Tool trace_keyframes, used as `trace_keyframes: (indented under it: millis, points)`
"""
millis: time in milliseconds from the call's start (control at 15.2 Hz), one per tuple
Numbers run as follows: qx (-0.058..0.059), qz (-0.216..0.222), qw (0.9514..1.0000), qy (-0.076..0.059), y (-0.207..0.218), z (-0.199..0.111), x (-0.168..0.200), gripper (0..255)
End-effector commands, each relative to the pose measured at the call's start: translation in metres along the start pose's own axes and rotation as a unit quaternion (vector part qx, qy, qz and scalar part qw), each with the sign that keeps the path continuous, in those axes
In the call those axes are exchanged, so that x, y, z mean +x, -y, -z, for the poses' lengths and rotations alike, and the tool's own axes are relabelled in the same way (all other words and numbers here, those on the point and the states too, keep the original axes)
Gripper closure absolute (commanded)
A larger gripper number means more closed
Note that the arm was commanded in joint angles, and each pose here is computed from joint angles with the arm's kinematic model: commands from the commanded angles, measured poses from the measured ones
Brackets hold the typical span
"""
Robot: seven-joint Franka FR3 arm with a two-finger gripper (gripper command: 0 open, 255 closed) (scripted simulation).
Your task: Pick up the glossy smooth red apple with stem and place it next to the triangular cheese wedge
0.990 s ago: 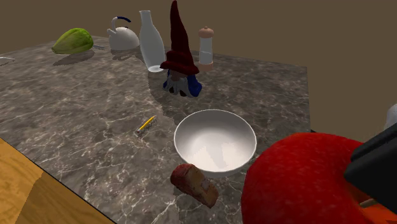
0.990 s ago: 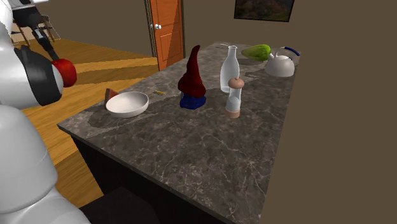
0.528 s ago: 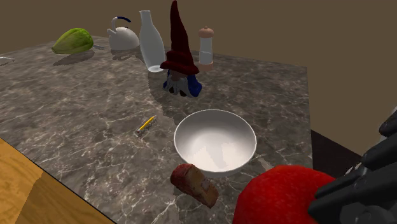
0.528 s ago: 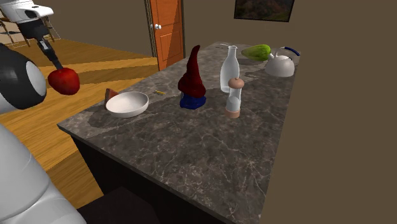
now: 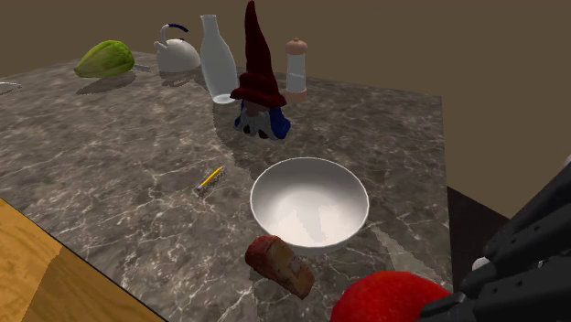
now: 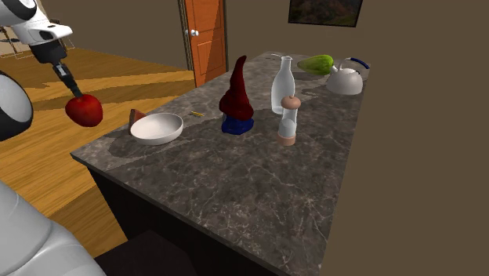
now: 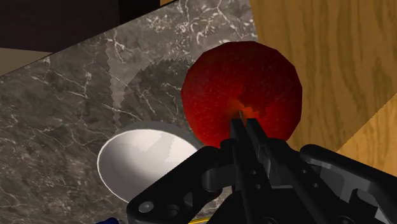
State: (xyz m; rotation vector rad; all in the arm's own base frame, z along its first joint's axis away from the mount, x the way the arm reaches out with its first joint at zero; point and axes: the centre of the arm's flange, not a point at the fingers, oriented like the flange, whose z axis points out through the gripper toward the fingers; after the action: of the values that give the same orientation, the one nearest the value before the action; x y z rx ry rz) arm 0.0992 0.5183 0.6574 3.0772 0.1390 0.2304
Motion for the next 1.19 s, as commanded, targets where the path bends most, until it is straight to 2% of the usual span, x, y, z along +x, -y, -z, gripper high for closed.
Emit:
trace_keyframes:
  millis: [0, 792, 1122]
  points:
    - [0.0, 0.0, 1.0, 0.0, 0.001, -0.01, 0.0, 255]
    - [0.0, 0.0, 1.0, 0.0, 0.005, -0.074, -0.01, 255]
    - [0.0, 0.0, 1.0, 0.0, 0.005, -0.074, -0.01, 255]
